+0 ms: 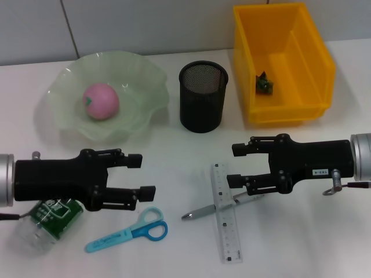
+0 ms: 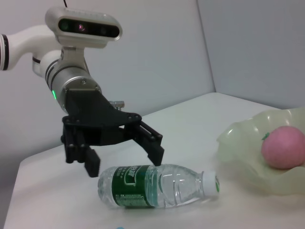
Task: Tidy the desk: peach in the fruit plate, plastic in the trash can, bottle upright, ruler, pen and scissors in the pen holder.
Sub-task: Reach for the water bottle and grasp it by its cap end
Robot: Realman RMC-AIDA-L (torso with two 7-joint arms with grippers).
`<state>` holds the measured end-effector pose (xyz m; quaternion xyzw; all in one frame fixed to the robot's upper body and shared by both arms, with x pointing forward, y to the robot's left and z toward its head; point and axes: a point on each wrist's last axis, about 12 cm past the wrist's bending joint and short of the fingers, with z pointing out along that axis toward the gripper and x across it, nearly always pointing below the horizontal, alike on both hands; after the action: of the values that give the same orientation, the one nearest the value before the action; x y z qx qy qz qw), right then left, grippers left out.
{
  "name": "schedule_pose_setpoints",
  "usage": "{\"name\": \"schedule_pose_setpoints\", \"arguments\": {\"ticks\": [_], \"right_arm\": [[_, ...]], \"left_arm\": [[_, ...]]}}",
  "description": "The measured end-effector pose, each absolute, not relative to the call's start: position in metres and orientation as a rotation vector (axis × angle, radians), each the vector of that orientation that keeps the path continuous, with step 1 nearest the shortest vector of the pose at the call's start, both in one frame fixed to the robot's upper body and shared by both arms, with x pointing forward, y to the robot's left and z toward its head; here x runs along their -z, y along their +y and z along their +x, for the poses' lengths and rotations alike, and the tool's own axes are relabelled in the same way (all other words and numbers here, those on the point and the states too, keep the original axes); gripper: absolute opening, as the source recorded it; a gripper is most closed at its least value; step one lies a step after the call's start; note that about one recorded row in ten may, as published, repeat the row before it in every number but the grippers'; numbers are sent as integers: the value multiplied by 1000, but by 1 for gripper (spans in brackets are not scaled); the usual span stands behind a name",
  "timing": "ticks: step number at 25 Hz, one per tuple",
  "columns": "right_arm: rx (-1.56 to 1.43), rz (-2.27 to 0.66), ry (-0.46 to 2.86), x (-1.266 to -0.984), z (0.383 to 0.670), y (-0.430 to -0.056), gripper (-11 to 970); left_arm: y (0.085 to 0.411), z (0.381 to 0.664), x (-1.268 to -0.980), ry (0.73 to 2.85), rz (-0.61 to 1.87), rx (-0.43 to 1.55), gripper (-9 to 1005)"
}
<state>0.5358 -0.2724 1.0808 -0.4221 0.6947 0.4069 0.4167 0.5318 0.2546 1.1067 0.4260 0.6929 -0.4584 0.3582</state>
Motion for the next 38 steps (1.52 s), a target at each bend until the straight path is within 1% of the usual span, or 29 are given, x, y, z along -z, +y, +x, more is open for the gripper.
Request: {"name": "schedule_pose_setpoints", "arguments": {"ticks": [4,6,8,10,11,13,15,16,17,18,19,21,26,38], "right_arm": [[-1016,-1050,1754,-1079,536,-273,762],[-1008,-1043,1762,-1078,536,-273,762],[-1005,-1036,1770,-1077,536,-274,762],[-1005,-1032,1773,-1077,535,-275,762],[-1004,-1024,1781,-1077,534,-278,762],[-1003,-1019,1786,-1077,534,-279,762],[-1002,-1018,1787,-1077,534,-280,762],[-998,-1017,1787,-1077,534,-281,762],[-998,-1017,1787,-1077,534,-281,762],[-991,-1017,1786,-1078,535,-282,762],[-991,-1017,1786,-1078,535,-282,762],[-984,-1015,1781,-1080,536,-284,762],[-980,-1030,1772,-1082,537,-284,762],[-971,-1058,1755,-1086,541,-281,762]], "left_arm": [[255,546,-1116,1909,1108,1059,819],[252,560,-1130,2015,1123,959,818],[251,564,-1136,2048,1131,928,818],[248,574,-1149,2143,1133,847,818],[245,582,-1160,2225,1128,781,818],[244,585,-1164,2257,1127,751,817],[239,591,-1172,2334,1130,684,817],[231,596,-1177,2415,1138,621,817],[231,596,-1177,2415,1138,621,817],[223,599,-1180,2481,1145,576,817],[223,599,-1180,2481,1145,576,817],[213,605,-1182,2563,1128,530,816],[204,612,-1183,2616,1075,530,815],[205,616,-1177,2671,1001,484,814]]}}
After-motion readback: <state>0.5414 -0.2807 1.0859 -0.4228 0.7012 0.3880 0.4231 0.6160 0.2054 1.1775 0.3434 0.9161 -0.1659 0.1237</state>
